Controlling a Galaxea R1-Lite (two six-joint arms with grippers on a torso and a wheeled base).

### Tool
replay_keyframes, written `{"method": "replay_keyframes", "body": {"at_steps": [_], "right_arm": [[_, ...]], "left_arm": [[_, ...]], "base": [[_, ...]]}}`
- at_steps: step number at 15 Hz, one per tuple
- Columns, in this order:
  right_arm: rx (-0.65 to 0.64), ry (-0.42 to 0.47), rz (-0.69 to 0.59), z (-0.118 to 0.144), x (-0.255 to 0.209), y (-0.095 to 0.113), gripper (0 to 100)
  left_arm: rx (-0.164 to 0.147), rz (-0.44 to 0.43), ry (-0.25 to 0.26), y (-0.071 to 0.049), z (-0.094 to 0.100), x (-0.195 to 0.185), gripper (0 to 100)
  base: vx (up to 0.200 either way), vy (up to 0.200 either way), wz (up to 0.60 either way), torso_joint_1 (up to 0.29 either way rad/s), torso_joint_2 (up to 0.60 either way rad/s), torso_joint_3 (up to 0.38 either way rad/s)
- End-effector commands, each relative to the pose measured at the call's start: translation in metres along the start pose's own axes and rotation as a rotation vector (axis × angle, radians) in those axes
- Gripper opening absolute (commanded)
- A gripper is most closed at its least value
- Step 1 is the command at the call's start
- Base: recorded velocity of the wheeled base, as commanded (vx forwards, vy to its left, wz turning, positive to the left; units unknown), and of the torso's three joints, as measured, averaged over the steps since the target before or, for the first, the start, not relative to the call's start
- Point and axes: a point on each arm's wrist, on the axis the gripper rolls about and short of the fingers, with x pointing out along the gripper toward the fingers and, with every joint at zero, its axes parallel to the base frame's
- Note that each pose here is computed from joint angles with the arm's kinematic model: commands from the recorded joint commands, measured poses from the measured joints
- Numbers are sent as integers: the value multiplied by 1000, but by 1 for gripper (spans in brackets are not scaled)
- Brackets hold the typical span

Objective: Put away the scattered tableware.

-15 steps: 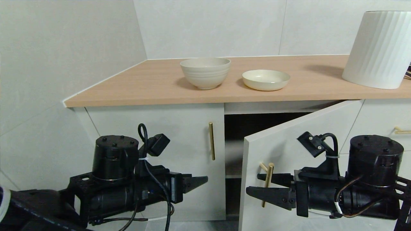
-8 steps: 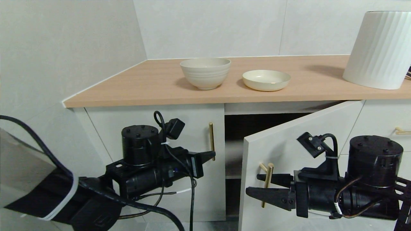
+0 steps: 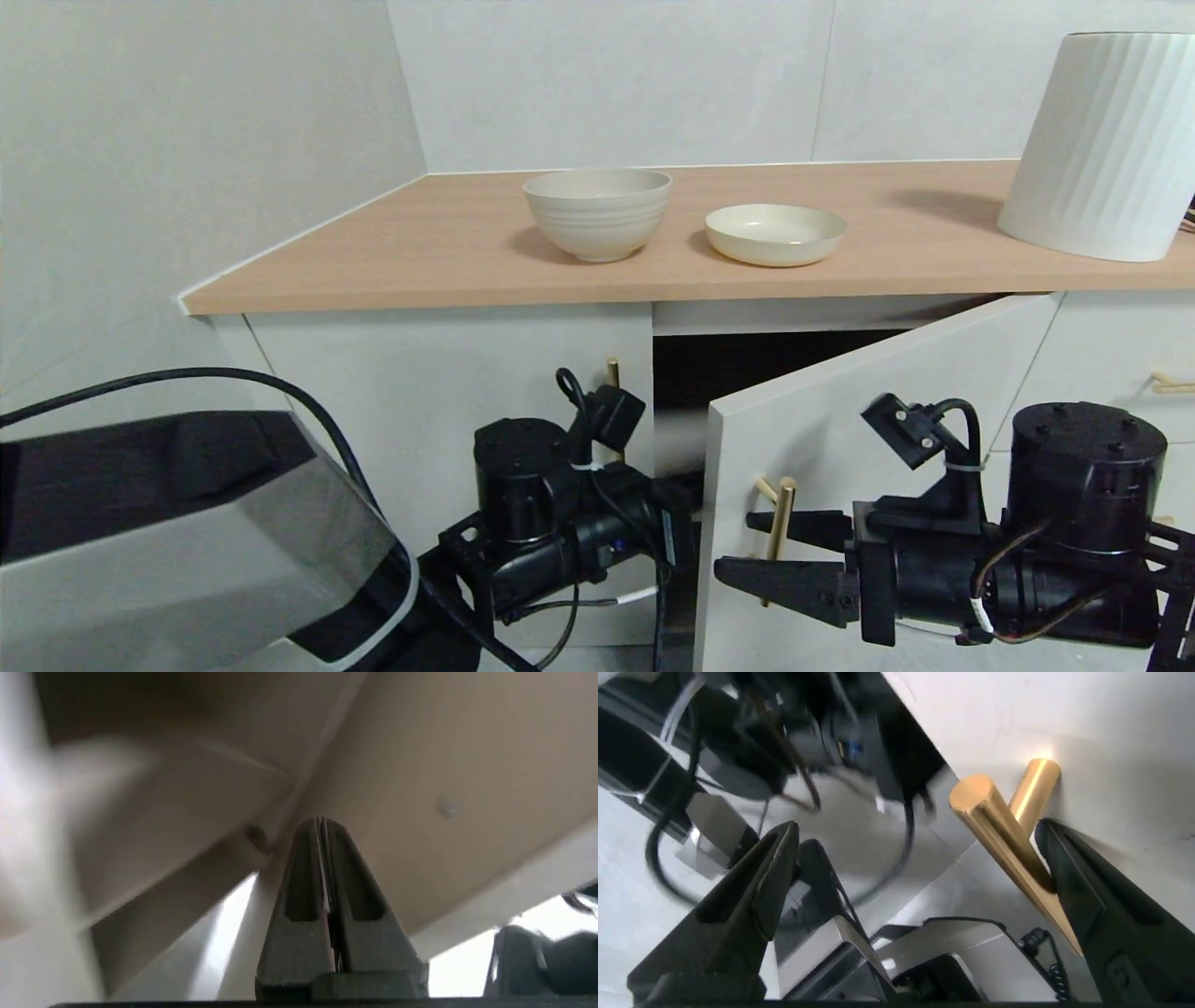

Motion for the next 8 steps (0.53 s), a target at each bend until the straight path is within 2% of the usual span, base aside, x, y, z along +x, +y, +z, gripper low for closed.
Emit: {"method": "replay_keyframes", "body": {"at_steps": [1,2,3,8], "right_arm": [[-6,7,-9,-3,-2,0,100],[-72,-2,-30,-5,-7,2,100],[-80,-25,-63,-3,-9,3,100],[-67,-96,-203,-1,-32,-5,100]], "left_arm": [[-5,-8,36,-2,-14,6,0],[2,-22,23,-4,-11,10,0],[4,-25,15,-5,-9,11,0],[6,-28,8,-7,-6,9,0]], "base": [[0,0,0,0,0,0],[0,0,0,0,0,0],[0,0,0,0,0,0],[0,0,0,0,0,0]]}}
